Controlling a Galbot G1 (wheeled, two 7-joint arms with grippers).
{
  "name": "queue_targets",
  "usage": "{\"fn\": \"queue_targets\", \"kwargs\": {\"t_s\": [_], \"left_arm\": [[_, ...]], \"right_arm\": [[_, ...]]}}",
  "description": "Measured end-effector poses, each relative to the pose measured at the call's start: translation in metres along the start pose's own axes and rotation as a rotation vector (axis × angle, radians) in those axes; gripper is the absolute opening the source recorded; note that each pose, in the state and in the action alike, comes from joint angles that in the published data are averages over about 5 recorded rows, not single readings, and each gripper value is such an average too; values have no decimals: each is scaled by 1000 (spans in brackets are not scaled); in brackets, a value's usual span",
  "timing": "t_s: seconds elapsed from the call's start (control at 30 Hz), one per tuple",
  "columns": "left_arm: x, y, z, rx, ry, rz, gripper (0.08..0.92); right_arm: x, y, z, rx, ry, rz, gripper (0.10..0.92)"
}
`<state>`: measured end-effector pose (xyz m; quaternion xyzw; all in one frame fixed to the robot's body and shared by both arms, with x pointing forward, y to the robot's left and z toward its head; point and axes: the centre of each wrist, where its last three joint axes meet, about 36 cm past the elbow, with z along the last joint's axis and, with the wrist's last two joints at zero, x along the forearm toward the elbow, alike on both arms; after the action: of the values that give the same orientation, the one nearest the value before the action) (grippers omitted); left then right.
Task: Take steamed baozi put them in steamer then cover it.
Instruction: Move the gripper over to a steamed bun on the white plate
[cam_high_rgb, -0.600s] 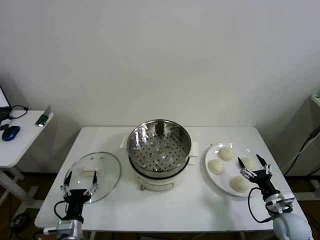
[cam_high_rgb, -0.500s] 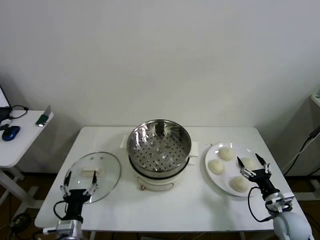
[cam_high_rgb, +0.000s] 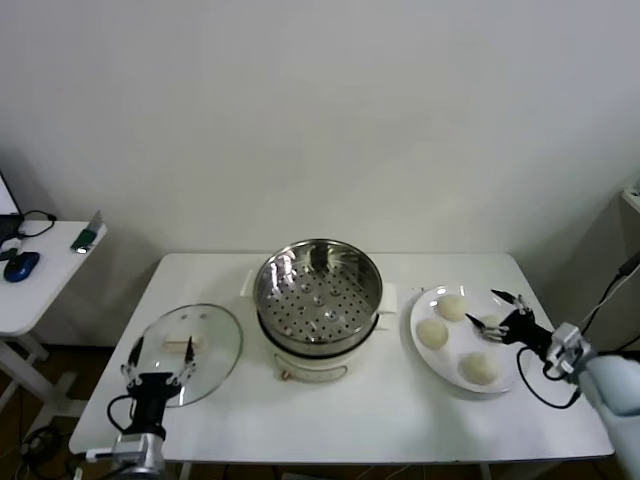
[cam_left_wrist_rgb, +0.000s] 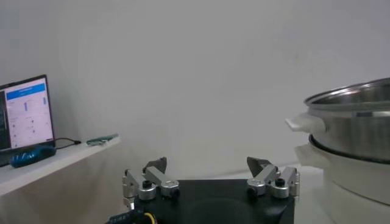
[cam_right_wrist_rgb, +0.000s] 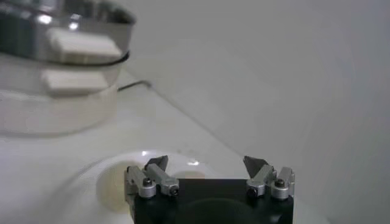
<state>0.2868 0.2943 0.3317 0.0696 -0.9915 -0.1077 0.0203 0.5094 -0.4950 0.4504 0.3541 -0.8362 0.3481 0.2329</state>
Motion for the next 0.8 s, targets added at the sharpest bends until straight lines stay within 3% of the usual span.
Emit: {"fn": "queue_targets", "kwargs": {"t_s": [0.37, 0.8], "left_arm": [[-6, 6, 3, -8, 8, 6, 823], [-3, 14, 5, -12, 14, -5, 823]], "right_arm": [[-41, -75, -55, 273, 264, -289, 823], [-107, -116, -103, 433, 471, -426, 823]]}}
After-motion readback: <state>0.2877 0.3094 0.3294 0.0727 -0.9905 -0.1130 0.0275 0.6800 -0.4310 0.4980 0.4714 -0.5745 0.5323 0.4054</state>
